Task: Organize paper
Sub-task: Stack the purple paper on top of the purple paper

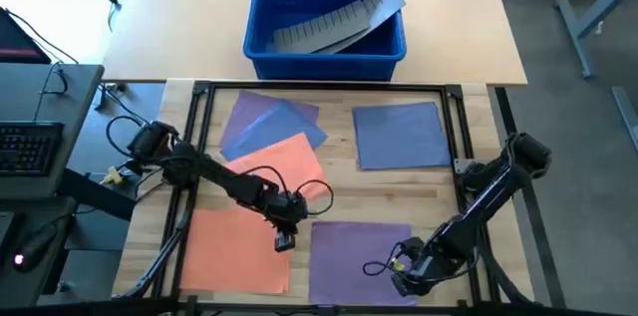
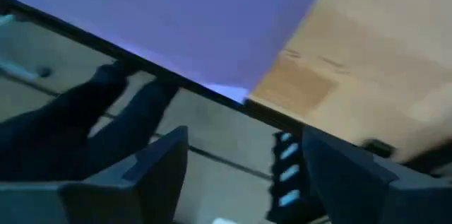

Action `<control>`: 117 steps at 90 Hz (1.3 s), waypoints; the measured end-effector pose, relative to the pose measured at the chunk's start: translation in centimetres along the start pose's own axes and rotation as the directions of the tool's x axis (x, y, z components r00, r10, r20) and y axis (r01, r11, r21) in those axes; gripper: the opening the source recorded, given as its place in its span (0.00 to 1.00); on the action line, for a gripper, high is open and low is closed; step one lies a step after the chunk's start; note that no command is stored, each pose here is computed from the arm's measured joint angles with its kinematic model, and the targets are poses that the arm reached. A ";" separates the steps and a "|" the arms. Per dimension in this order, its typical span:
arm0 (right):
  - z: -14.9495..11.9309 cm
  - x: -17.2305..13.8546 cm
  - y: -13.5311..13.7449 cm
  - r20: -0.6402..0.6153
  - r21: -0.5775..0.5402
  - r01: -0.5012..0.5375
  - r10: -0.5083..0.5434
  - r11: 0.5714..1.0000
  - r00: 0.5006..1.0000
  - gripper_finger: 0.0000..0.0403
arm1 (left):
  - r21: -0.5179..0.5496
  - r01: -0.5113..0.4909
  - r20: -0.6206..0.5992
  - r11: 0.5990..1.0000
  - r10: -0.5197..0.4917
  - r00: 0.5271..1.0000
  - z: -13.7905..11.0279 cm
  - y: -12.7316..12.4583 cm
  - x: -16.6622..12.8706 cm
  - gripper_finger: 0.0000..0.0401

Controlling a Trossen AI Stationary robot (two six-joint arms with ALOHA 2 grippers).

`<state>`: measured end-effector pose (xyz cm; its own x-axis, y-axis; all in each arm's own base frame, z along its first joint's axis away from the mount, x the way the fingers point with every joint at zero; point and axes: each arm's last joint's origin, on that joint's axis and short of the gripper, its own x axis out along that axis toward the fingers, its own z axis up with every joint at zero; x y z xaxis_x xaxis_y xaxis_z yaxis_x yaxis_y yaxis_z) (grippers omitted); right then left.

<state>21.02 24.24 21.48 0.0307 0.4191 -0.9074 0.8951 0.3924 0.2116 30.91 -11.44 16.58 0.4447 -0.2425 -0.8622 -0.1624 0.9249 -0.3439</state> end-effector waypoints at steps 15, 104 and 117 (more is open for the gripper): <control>1.1 -0.5 1.6 0.235 -0.152 -0.184 0.216 0.971 0.948 0.61 | -0.059 -0.072 0.067 0.996 0.076 0.995 0.9 -0.6 -3.9 0.00; 11.4 6.1 0.4 0.365 -0.463 0.232 -0.054 0.855 0.929 0.00 | -0.409 -0.265 0.058 0.873 0.315 0.947 -3.7 0.1 -13.8 0.00; 11.5 5.3 0.5 0.358 -0.485 0.213 -0.029 0.848 0.933 0.00 | -0.429 -0.262 0.058 0.865 0.315 0.947 -3.7 0.1 -13.8 0.00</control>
<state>26.74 17.25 12.64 0.1615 0.0866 -0.9831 0.5497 0.8194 0.1625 21.53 -9.07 27.08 0.4212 0.0789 -0.9035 -0.6343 0.7376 -0.2313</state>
